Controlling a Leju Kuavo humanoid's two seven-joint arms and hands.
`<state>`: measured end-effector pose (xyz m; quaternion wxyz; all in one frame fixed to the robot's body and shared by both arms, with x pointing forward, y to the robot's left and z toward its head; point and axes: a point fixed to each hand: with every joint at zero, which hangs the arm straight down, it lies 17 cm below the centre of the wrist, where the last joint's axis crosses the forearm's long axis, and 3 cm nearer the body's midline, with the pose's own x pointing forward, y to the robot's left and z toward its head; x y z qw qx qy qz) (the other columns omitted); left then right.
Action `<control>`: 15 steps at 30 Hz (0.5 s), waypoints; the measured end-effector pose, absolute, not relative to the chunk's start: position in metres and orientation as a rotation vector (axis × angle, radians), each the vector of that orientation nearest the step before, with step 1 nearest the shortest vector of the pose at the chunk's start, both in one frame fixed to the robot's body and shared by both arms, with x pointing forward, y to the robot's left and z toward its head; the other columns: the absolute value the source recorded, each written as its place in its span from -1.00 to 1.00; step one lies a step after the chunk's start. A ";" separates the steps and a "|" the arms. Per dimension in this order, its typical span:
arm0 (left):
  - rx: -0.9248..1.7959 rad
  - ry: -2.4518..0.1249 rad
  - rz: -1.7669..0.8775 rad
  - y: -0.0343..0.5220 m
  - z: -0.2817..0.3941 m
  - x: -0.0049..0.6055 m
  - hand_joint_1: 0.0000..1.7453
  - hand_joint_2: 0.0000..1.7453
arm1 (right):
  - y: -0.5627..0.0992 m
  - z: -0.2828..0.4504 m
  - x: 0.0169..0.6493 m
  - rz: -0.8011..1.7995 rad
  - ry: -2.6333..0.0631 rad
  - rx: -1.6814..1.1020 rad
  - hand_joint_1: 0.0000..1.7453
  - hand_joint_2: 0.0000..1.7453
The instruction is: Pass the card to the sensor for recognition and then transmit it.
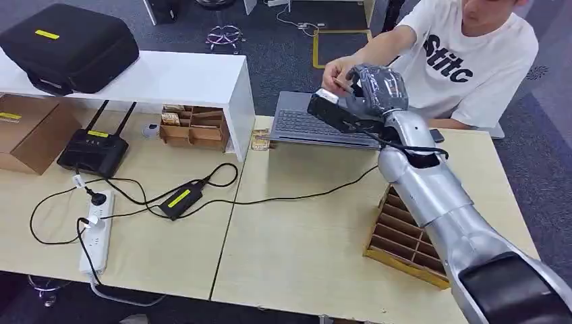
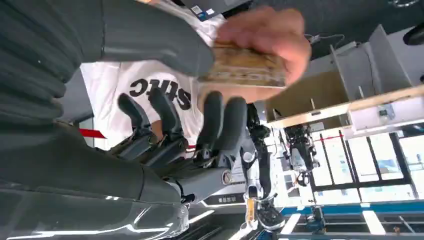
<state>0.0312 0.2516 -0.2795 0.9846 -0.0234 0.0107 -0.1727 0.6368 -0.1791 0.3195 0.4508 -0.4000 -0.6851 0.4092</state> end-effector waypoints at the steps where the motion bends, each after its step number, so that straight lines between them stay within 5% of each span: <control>1: -0.048 0.022 -0.345 0.251 -0.279 0.031 -1.00 1.00 | -0.176 0.315 0.636 1.028 -1.693 -0.964 -1.00 1.00; 15: -0.049 0.030 -0.231 0.253 -0.281 0.019 -1.00 1.00 | -0.191 0.289 0.582 0.994 -1.851 -0.553 -1.00 1.00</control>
